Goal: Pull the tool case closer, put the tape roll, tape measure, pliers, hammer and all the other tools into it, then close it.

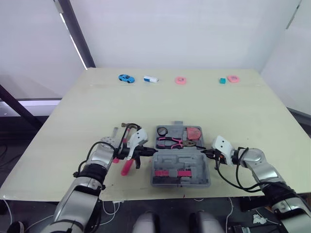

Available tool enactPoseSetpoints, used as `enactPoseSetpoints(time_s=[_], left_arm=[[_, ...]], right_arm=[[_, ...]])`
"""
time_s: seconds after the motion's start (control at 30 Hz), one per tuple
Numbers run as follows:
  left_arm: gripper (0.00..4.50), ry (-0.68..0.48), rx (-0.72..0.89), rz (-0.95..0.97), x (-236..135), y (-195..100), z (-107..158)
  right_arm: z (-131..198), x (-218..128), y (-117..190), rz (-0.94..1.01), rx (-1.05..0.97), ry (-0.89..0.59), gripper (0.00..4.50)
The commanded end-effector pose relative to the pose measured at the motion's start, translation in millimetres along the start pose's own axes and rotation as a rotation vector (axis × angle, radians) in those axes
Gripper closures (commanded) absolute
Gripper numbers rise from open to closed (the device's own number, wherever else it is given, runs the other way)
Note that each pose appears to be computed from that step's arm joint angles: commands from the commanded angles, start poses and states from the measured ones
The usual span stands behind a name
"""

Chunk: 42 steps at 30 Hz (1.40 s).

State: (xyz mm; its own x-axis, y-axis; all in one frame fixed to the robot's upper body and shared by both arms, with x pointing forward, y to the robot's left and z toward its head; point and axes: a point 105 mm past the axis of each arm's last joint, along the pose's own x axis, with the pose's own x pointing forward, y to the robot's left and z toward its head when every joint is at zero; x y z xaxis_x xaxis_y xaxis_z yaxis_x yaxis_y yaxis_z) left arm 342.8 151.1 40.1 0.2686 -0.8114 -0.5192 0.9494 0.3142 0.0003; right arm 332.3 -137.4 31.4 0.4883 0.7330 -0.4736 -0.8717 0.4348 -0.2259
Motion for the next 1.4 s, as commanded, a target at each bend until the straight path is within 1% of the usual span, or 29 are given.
enactPoseSetpoints(time_s=[0.03, 0.27, 0.57, 1.03, 1.4], left_arm=[[4.50, -0.047, 0.045, -0.020, 6, -1, 16], [4.50, -0.041, 0.039, -0.026, 5, -3, 13], [4.50, -0.037, 0.033, -0.030, 4, -3, 11], [4.50, -0.030, 0.034, -0.026, 1, -2, 10], [4.50, -0.030, 0.061, -0.027, -15, -5, 12]], right_arm=[[14, 3, -3, -0.007, -0.036, -0.043, 4.45], [14, 4, -2, -0.005, -0.037, -0.046, 4.45], [22, 9, -7, -0.029, -0.053, -0.084, 4.45], [16, 9, -5, -0.017, -0.053, -0.056, 4.45], [6, -13, -11, -0.053, -0.033, -0.032, 4.45]])
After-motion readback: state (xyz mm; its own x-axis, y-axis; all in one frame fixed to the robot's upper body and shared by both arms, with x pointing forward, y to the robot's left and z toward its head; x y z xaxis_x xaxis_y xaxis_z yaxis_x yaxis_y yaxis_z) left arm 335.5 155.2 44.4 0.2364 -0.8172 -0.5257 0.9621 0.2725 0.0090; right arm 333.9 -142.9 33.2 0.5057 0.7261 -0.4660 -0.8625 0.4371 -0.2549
